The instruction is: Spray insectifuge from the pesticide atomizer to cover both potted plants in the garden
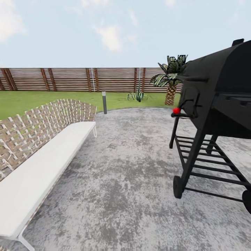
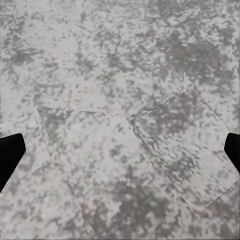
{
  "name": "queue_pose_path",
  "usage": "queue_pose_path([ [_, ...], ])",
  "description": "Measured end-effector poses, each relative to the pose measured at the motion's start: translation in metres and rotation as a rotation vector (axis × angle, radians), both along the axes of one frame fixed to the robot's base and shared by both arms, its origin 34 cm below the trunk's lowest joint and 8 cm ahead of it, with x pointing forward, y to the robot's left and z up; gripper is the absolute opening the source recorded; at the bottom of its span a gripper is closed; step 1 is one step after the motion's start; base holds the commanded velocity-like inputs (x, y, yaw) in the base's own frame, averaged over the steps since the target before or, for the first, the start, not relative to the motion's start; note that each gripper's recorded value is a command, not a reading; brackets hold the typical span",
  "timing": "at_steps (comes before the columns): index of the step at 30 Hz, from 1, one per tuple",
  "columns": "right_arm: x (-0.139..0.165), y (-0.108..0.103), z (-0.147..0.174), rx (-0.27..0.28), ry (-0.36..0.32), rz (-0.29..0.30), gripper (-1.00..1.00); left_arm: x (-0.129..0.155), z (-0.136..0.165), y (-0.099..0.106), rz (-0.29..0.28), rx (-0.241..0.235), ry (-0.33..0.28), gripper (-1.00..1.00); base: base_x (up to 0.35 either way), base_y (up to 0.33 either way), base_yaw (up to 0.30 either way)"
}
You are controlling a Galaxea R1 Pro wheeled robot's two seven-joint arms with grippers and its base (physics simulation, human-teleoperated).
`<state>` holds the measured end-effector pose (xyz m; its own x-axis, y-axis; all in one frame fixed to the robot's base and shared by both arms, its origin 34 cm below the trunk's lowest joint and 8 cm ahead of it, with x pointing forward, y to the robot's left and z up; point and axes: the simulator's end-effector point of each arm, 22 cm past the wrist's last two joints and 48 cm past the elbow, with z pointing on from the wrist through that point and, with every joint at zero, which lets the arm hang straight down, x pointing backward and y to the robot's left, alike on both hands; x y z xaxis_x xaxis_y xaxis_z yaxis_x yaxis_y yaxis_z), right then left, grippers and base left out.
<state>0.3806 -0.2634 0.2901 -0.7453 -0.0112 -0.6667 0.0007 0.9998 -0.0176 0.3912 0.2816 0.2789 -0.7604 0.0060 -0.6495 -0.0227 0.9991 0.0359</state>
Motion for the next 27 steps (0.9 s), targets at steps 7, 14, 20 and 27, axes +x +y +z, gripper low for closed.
queue_pose_path([
  [7, 0.0, 0.0, 0.0, 0.0, 0.0, 0.002, 1.0, 0.0, 0.0, 0.0, 0.0, 0.0, 0.001, 1.0, 0.331, 0.04, -0.043],
  [14, 0.0, 0.0, 0.0, 0.0, 0.0, 0.002, 1.0, 0.0, 0.0, 0.005, 0.0, 0.007, -0.001, 1.0, 0.333, 0.002, -0.175],
  [20, 0.0, 0.0, 0.0, -0.001, 0.0, 0.001, 1.0, 0.007, 0.003, 0.013, -0.015, 0.023, -0.006, 1.0, 0.333, 0.0, -0.016],
  [27, 0.0, -0.001, 0.001, -0.002, -0.002, 0.001, 1.0, 0.014, 0.007, 0.014, -0.004, 0.017, -0.023, 1.0, 0.334, 0.0, -0.001],
])
